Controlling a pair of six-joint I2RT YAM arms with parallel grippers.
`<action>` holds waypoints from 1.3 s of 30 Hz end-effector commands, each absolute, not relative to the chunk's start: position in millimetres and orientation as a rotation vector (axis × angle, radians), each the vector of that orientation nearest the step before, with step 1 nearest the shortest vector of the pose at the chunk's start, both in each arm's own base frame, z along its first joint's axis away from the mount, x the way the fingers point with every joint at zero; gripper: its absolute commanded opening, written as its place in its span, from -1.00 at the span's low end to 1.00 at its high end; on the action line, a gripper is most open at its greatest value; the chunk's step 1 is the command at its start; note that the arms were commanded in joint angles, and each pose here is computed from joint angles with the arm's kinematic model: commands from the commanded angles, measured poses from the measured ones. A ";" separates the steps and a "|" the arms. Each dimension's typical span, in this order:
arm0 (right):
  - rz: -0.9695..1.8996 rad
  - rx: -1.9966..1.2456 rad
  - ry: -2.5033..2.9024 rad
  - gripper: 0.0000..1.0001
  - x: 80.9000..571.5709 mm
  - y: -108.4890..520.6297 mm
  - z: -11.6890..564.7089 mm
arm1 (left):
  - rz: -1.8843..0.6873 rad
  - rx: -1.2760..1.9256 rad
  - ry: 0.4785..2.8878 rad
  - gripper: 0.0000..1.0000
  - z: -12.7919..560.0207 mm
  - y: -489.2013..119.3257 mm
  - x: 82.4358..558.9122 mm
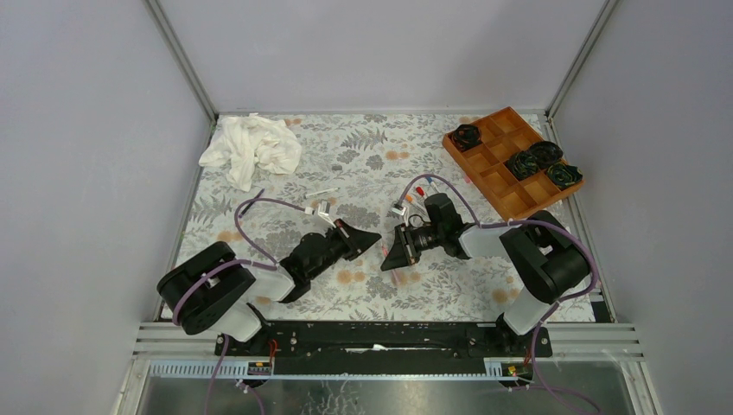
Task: Insert the pens into the pen caps
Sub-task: Insert the pen cap onto the pen.
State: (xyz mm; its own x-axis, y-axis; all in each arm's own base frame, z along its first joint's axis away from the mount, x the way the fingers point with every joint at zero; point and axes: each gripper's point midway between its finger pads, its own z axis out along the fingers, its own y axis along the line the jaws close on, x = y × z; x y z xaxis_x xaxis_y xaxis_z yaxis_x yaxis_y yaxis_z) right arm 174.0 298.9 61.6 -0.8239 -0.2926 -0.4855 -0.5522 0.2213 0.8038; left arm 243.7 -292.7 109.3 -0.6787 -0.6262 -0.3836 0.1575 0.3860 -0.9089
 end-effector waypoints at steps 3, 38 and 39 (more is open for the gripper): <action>1.629 -0.787 2.248 -1.00 184.5 306.4 68.9 | -1.389 -0.395 1.841 -1.00 126.6 -295.9 246.6; 1.492 -0.699 2.173 -1.00 212.3 298.1 89.1 | -1.277 -0.243 1.835 -1.00 135.4 -310.9 214.6; 1.496 -0.715 2.160 -1.00 211.3 298.2 90.9 | -1.262 -0.232 1.837 -1.00 136.1 -309.5 213.9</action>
State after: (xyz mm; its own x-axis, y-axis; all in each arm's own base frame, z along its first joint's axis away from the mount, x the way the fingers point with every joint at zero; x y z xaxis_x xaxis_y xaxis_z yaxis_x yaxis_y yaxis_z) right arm 184.3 297.5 74.9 -0.8542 -0.2251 -0.4688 -0.5174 0.2773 0.8096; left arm 231.4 -302.5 119.0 -0.5943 -0.6288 -0.5014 0.2127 0.4784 -0.8520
